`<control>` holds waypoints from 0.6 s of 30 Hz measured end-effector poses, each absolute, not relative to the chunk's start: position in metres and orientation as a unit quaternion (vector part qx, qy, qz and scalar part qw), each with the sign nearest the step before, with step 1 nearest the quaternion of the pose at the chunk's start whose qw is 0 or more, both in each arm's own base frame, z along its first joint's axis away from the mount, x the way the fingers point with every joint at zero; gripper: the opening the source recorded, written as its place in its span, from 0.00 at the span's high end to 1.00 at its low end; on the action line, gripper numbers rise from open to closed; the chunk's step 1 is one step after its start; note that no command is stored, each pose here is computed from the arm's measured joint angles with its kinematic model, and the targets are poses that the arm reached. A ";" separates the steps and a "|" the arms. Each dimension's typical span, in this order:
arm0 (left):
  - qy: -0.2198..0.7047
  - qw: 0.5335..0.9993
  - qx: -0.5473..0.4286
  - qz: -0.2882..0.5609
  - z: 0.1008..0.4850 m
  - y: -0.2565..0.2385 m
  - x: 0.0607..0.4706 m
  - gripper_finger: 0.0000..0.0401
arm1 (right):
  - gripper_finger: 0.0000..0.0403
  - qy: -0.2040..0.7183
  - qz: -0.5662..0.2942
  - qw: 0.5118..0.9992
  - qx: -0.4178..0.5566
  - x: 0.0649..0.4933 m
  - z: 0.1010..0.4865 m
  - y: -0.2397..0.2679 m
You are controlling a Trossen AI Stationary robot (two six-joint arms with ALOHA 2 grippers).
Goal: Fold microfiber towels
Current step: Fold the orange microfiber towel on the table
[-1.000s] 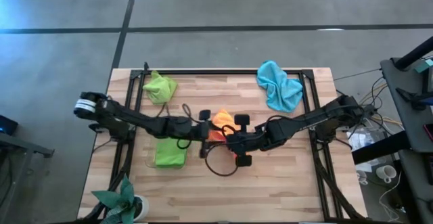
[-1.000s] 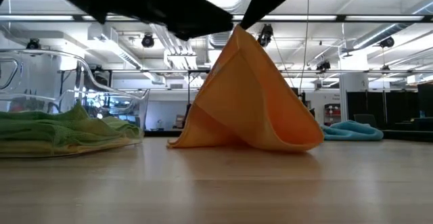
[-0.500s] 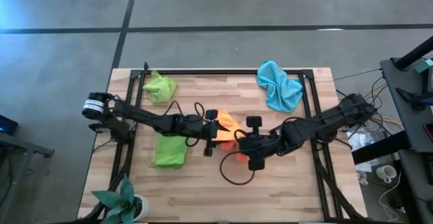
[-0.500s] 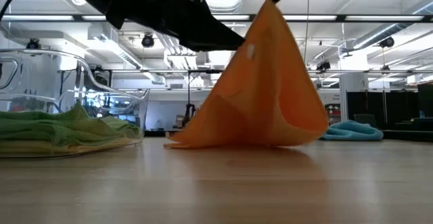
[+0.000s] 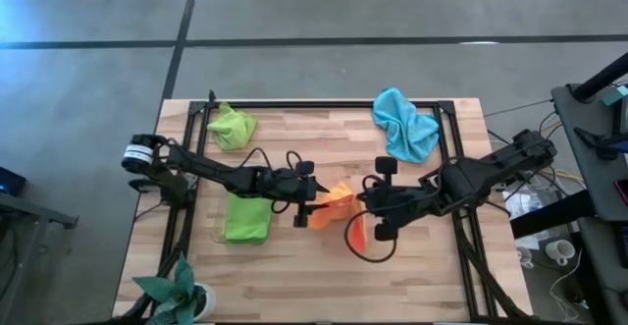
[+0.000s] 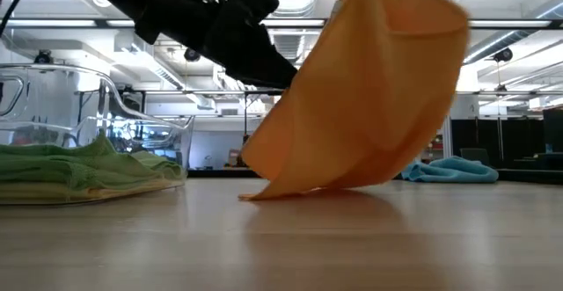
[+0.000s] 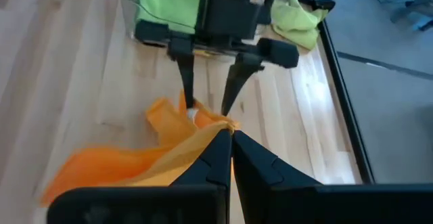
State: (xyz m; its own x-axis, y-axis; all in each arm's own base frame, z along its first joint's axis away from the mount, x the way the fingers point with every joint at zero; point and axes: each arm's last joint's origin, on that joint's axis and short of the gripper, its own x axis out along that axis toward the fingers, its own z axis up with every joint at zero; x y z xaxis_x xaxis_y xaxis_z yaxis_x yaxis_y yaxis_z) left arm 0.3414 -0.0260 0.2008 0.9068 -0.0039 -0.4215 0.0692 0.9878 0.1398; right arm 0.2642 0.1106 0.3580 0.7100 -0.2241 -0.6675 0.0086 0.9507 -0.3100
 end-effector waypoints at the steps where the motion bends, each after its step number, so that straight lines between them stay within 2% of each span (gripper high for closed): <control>1: 0.220 0.973 0.074 -0.019 0.198 -0.026 0.342 0.56 | 0.98 0.374 -0.061 0.914 -0.143 0.263 0.359 0.111; 6: 0.256 0.962 0.061 -0.066 0.177 -0.029 0.349 0.66 | 0.98 0.371 -0.059 0.916 -0.142 0.261 0.361 0.112; 11: 0.325 0.941 0.060 -0.070 0.155 -0.029 0.351 0.83 | 0.98 0.371 -0.059 0.916 -0.142 0.261 0.361 0.111; 15: 0.351 0.932 0.059 -0.075 0.156 -0.029 0.347 0.95 | 0.98 0.370 -0.059 0.917 -0.136 0.258 0.363 0.110; 18: 0.350 0.932 0.060 -0.073 0.164 -0.029 0.343 0.99 | 0.98 0.372 -0.059 0.916 -0.138 0.257 0.363 0.109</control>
State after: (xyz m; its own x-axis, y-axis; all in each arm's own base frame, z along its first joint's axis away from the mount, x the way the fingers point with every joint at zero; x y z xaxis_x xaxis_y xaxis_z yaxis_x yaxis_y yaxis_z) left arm 0.3433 -0.0286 0.1640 0.7447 -0.0934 -0.6608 0.1777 0.9822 0.0614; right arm 0.2570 0.1091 0.3633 0.7155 -0.2112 -0.6659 0.0058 0.9549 -0.2967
